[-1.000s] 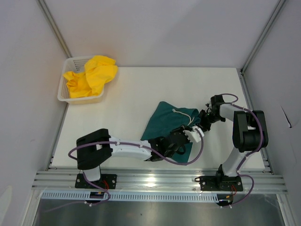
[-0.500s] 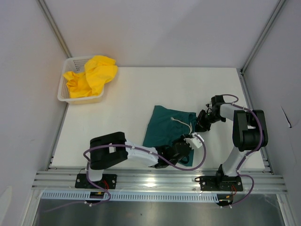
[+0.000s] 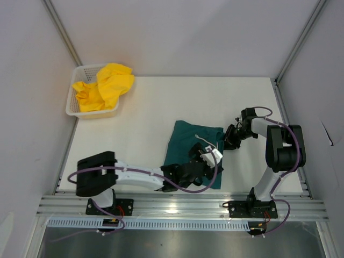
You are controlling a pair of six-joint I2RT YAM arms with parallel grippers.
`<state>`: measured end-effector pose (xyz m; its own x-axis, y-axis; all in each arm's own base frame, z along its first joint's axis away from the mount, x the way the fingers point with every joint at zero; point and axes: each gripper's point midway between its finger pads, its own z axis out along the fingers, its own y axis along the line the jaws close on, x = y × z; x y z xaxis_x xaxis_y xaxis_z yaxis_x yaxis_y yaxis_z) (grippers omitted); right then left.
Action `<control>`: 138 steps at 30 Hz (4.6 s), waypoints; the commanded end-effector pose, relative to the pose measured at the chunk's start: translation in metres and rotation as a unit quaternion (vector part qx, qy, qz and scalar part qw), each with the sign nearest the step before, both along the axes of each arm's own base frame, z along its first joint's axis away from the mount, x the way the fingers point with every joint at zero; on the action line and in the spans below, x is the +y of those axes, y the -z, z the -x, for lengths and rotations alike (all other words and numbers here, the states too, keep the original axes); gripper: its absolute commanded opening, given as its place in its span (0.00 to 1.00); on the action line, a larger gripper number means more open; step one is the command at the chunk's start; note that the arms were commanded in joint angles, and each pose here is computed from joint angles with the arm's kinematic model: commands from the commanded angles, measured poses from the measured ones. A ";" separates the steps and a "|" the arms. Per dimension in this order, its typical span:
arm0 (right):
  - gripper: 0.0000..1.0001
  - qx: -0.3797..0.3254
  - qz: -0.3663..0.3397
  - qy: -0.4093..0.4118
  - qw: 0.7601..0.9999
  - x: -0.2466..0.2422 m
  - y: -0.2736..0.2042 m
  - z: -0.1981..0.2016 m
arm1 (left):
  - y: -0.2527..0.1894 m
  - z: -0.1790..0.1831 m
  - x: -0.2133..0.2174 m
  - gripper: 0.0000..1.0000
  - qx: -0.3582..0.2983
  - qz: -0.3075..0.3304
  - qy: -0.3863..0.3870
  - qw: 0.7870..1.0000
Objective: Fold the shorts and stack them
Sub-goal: Fold the shorts
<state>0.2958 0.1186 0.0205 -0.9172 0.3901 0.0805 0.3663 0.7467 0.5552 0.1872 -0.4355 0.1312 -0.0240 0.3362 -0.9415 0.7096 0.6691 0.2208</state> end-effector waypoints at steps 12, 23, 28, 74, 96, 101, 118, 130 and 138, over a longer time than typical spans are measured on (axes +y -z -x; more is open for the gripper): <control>0.49 -0.088 0.014 0.065 0.994 -0.037 -0.061 -0.048 | -0.085 0.004 0.054 0.99 0.097 0.209 0.053 0.972; 0.99 -0.161 0.078 0.128 0.975 -0.065 -0.095 -0.035 | -0.072 -0.033 0.098 0.99 0.162 0.226 -0.019 0.961; 0.99 -0.214 0.110 0.104 0.965 -0.046 -0.103 -0.019 | -0.066 -0.037 0.110 0.99 0.172 0.225 -0.043 0.958; 0.89 -0.258 0.290 -0.132 0.912 0.041 -0.042 -0.035 | -0.041 -0.045 0.247 0.94 0.241 0.186 -0.253 0.918; 0.88 -0.146 0.036 0.280 0.948 0.113 -0.115 0.111 | -0.009 -0.055 0.265 0.98 0.252 0.214 -0.314 0.890; 0.89 -0.106 0.013 0.320 0.942 0.133 -0.095 0.125 | -0.001 -0.052 0.284 0.99 0.235 0.195 -0.344 0.888; 0.81 -0.054 -0.059 0.463 0.883 0.162 -0.028 0.130 | 0.011 -0.043 0.327 0.99 0.170 0.198 -0.386 0.885; 0.32 -0.097 -0.002 0.497 0.862 0.119 -0.014 0.124 | 0.011 -0.043 0.329 0.99 0.166 0.191 -0.386 0.887; 0.00 -0.149 0.082 0.417 0.893 0.067 -0.016 0.110 | 0.010 -0.043 0.328 0.99 0.166 0.190 -0.385 0.888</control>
